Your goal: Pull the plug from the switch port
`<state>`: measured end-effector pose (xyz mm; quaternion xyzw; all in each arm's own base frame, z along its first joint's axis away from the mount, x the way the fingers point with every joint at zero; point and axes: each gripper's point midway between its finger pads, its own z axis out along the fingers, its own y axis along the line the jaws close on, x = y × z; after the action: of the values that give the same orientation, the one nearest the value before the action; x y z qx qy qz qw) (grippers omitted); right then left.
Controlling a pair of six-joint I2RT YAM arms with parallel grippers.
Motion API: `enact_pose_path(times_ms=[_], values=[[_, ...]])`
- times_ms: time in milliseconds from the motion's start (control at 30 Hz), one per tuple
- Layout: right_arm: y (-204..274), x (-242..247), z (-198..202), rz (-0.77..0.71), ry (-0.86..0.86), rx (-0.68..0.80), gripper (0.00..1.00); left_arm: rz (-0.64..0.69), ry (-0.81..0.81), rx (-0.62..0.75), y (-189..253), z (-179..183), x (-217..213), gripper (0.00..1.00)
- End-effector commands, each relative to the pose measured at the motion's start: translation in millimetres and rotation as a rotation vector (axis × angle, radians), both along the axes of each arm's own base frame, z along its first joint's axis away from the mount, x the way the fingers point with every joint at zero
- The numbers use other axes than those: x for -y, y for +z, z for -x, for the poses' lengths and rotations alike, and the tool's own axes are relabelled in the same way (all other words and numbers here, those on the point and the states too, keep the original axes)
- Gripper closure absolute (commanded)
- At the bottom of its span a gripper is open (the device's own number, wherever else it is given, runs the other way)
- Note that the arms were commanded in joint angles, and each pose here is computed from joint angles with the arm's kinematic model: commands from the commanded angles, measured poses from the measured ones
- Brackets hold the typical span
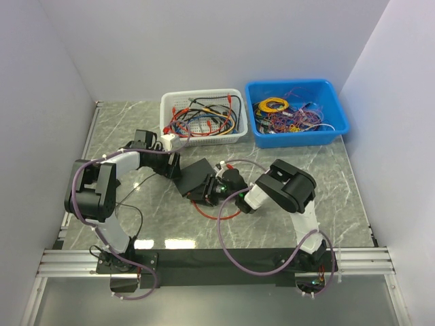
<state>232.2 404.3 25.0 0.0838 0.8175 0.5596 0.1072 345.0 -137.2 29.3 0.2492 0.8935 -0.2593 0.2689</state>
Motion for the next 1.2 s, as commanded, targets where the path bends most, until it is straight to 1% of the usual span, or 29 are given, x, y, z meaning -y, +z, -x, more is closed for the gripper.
enact_pose_path(times_ms=[0,33,200,333,467,533,600,733,867,933,1000,1167], values=[[-48,11,-3,0.104,-0.108,-0.089,0.56,-0.072,0.018,-0.142,-38,28,-10,0.23],[-52,13,-3,0.102,-0.129,-0.111,0.56,-0.069,0.015,-0.142,-38,28,-10,0.23],[-53,8,-15,0.087,-0.163,-0.097,0.58,-0.054,0.002,-0.152,-39,31,-7,0.25],[-51,13,-27,0.082,-0.214,-0.093,0.61,-0.048,-0.011,-0.152,-39,33,-6,0.27],[-52,10,-34,0.072,-0.226,-0.09,0.64,-0.046,-0.012,-0.152,-39,34,-7,0.29],[-53,10,-38,0.059,-0.238,-0.095,0.63,-0.047,-0.015,-0.156,-39,36,-7,0.3],[-50,11,-43,0.038,-0.25,-0.09,0.61,-0.044,-0.013,-0.154,-38,35,-7,0.31],[-48,16,-51,0.037,-0.289,-0.079,0.6,-0.04,-0.018,-0.156,-38,35,-6,0.33],[-46,16,-50,0.038,-0.276,-0.071,0.67,-0.037,-0.019,-0.159,-39,36,-5,0.33],[-47,17,-47,0.035,-0.265,-0.071,0.68,-0.038,-0.02,-0.159,-39,35,-6,0.32],[-45,17,-43,0.028,-0.24,-0.073,0.66,-0.037,-0.018,-0.162,-39,35,-6,0.32],[-51,19,-25,0.065,-0.154,-0.071,0.6,-0.031,-0.017,-0.166,-39,35,-6,0.32]])
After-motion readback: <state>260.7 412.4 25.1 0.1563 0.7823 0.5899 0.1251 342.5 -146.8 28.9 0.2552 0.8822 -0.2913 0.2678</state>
